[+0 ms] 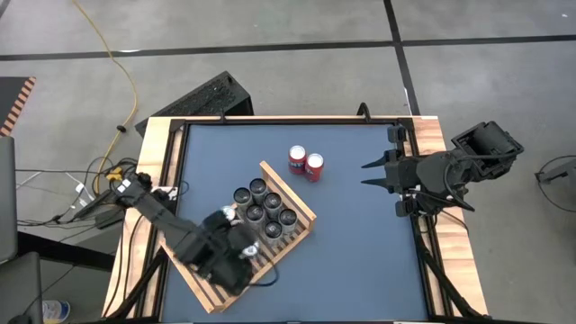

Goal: Place canned beverage on shelf
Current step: Put the right red soda can on the shelf aligned with the other red soda can

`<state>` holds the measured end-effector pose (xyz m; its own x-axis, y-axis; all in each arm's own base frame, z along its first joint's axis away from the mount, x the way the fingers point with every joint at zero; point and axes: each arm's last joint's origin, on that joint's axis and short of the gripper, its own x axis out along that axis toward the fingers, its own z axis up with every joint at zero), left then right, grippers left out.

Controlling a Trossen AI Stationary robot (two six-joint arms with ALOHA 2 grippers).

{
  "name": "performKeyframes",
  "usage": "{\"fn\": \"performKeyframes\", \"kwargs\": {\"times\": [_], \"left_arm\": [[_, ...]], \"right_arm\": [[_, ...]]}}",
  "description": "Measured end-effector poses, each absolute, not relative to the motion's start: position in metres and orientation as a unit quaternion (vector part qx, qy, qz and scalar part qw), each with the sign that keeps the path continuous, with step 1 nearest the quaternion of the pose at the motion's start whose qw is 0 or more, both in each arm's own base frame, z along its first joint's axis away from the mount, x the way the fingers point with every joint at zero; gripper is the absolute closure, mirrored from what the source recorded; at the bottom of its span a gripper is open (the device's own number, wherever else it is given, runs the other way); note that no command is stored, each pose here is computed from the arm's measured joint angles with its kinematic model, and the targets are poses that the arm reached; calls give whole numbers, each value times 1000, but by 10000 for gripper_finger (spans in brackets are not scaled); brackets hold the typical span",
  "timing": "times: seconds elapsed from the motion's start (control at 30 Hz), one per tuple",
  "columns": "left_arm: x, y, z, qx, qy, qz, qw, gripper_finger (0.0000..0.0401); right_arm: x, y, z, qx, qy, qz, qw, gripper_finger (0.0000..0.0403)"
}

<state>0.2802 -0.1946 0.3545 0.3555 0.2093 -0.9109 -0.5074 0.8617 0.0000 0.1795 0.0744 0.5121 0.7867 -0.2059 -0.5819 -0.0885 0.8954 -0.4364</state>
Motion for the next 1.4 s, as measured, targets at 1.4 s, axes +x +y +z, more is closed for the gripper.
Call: {"fn": "performKeyframes", "kwargs": {"times": [1.4], "left_arm": [[280, -152, 453, -191, 332, 225, 896, 67]], "right_arm": [[302, -34, 447, -119, 489, -65, 862, 141]]}}
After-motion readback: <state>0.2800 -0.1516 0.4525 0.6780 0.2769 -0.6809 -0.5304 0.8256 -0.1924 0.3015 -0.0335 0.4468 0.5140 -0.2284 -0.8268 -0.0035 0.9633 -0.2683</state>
